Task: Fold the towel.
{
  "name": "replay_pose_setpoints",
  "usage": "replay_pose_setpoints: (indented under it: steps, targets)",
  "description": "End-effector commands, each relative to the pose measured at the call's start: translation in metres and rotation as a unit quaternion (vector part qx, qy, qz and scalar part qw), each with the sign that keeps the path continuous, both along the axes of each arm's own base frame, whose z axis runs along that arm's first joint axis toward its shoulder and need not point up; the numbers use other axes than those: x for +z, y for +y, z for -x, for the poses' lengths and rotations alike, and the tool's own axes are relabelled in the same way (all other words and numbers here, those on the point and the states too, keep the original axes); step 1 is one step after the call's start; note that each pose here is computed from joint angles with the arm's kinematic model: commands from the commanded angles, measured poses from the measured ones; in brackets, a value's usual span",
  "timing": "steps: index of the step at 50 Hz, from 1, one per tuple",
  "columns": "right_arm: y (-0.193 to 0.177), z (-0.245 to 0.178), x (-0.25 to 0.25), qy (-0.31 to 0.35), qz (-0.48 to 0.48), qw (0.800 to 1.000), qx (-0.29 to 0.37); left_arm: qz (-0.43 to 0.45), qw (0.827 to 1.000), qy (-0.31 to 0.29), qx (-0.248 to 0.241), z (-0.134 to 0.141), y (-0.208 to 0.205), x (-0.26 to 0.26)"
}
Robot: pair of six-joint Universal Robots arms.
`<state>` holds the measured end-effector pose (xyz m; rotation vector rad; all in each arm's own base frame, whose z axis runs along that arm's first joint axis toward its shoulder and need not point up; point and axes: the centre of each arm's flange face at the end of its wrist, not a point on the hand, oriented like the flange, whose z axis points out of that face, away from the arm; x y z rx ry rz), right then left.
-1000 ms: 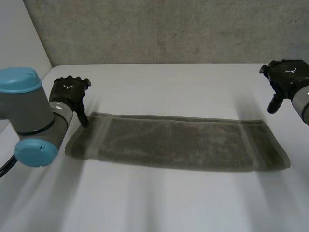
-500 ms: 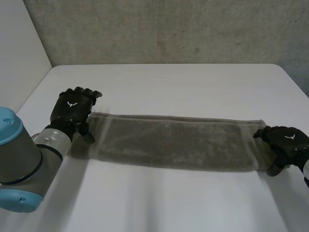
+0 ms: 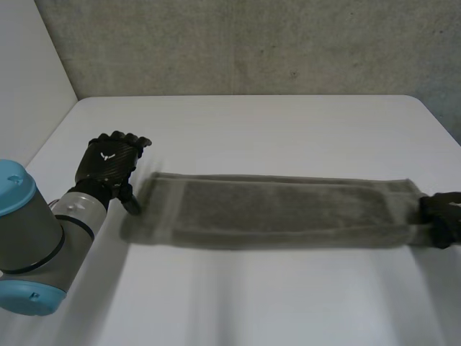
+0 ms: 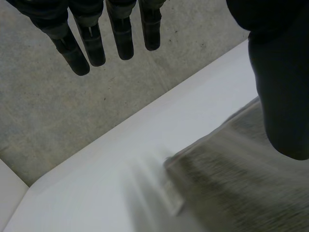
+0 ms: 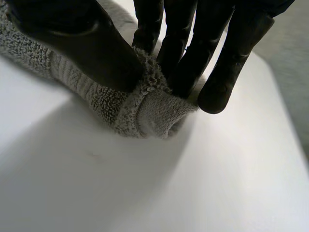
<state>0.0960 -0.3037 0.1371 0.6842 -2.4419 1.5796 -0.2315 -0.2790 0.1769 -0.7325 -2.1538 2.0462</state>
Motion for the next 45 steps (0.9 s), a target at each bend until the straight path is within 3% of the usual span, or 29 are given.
replay_pose_setpoints:
  steps: [1, 7, 12, 14, 16, 17, 19, 22, 24, 25, 27, 30, 32, 38, 45]
  targets:
    - [-0.021, 0.044, 0.023, 0.037, 0.041, 0.996, -0.064, 0.002, 1.0, 0.001, -0.001, 0.001, 0.001, 0.002]
    - [-0.042, 0.089, 0.042, 0.114, 0.074, 0.986, -0.101, 0.007, 1.0, 0.002, 0.0, 0.0, 0.001, 0.005]
    - [-0.05, 0.085, 0.059, 0.139, 0.092, 0.982, -0.087, 0.011, 1.0, 0.003, 0.0, 0.0, 0.001, 0.008]
    - [-0.051, 0.065, 0.066, 0.13, 0.099, 0.985, -0.063, 0.013, 1.0, 0.004, 0.0, 0.0, 0.001, 0.01]
    - [-0.052, 0.01, 0.089, 0.1, 0.13, 0.987, -0.002, 0.021, 1.0, 0.006, 0.0, 0.001, 0.0, 0.015]
    - [-0.052, 0.01, 0.089, 0.1, 0.13, 0.987, -0.001, 0.021, 1.0, 0.006, 0.0, 0.001, 0.0, 0.015]
    - [-0.045, -0.038, 0.111, 0.061, 0.157, 0.985, 0.04, 0.024, 1.0, 0.008, 0.001, 0.001, 0.0, 0.017]
    - [-0.04, -0.061, 0.119, 0.044, 0.17, 0.982, 0.061, 0.033, 0.999, 0.011, -0.001, 0.003, -0.001, 0.022]
    - [-0.014, -0.126, 0.128, 0.025, 0.193, 0.97, 0.142, 0.039, 0.999, 0.015, -0.003, 0.005, -0.001, 0.027]
    - [-0.014, -0.127, 0.128, 0.025, 0.194, 0.97, 0.142, 0.039, 0.999, 0.015, -0.003, 0.005, -0.001, 0.027]
    - [0.019, -0.19, 0.112, 0.014, 0.182, 0.957, 0.227, 0.043, 0.999, 0.022, -0.003, 0.006, -0.002, 0.03]
    - [0.036, -0.214, 0.102, 0.011, 0.172, 0.95, 0.26, 0.044, 0.999, 0.027, -0.006, 0.008, -0.001, 0.032]
    - [0.068, -0.249, 0.078, 0.013, 0.147, 0.937, 0.316, 0.042, 0.998, 0.037, -0.012, 0.012, 0.001, 0.034]
    - [0.106, -0.278, 0.028, 0.033, 0.094, 0.919, 0.38, 0.047, 0.998, 0.04, -0.021, 0.017, 0.004, 0.036]
    - [0.113, -0.279, 0.021, 0.027, 0.081, 0.916, 0.391, 0.052, 0.997, 0.043, -0.033, 0.027, 0.005, 0.039]
